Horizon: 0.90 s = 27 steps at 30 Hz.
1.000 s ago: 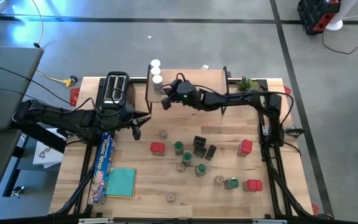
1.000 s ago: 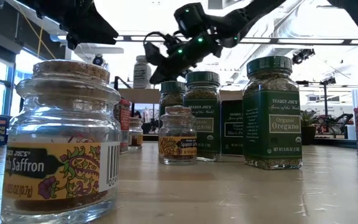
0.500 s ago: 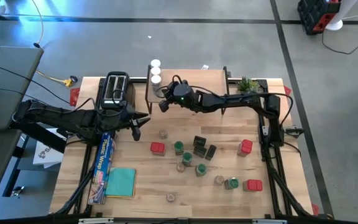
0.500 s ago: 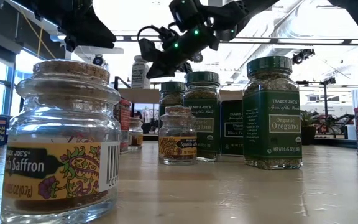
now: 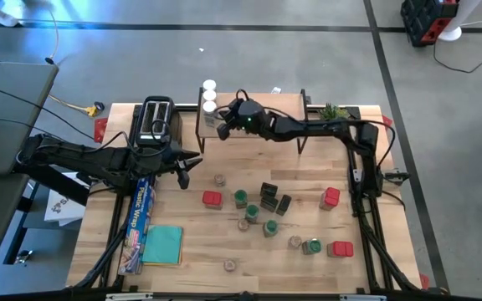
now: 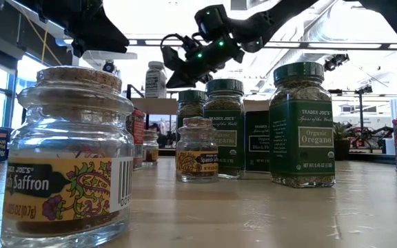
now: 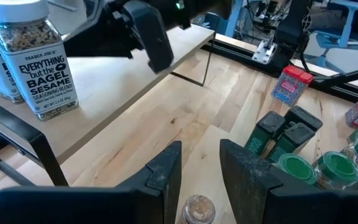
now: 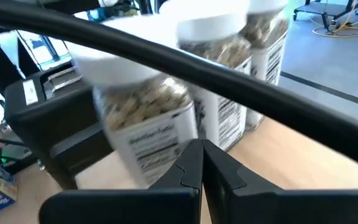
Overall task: Shelf spices
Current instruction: Put the white seasoning bottle on the shelf aligned with the other white seasoning bottle
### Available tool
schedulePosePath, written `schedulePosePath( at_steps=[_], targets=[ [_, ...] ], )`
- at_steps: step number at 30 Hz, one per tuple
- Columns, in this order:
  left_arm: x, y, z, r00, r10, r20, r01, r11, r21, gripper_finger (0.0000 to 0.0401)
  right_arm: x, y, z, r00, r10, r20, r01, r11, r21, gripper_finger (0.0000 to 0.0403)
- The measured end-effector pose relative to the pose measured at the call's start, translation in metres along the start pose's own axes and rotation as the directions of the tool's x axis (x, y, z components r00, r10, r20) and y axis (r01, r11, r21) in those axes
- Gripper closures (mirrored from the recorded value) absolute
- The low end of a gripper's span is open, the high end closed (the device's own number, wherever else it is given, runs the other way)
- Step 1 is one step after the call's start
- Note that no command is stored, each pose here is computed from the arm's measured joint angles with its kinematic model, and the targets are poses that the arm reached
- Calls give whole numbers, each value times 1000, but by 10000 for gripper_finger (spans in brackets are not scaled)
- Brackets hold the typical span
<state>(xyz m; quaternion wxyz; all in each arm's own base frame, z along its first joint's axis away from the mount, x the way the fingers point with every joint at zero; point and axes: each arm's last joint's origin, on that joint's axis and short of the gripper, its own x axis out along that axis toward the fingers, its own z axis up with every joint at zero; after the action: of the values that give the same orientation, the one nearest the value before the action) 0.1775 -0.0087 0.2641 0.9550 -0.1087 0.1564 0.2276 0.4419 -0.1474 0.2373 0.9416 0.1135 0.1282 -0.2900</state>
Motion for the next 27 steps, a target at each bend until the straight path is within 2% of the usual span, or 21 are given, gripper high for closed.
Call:
schedulePosePath(
  at_steps=[6, 11, 20, 22, 27],
  targets=[
    [0, 0, 0, 1000, 9, -2, -9, 1000, 3, 295, -6, 4, 5, 999, -32, 17, 32, 999, -23, 403],
    [3, 8, 0, 995, 99, 4, -98, 995, -5, 302, -13, 16, 4, 1000, -7, -5, 6, 999, -46, 403],
    [19, 55, 12, 966, 259, -9, -259, 965, 39, 389, -9, 7, 3, 1000, 5, -27, -5, 1000, -31, 403],
    [23, 64, 15, 965, 262, -12, -261, 963, 60, 397, -8, 5, 4, 1000, 4, -25, -5, 1000, -28, 403],
    [36, 78, 24, 986, 165, 22, -166, 983, 76, 398, -7, 1, 6, 999, 34, -25, -35, 999, -19, 403]
  ],
)
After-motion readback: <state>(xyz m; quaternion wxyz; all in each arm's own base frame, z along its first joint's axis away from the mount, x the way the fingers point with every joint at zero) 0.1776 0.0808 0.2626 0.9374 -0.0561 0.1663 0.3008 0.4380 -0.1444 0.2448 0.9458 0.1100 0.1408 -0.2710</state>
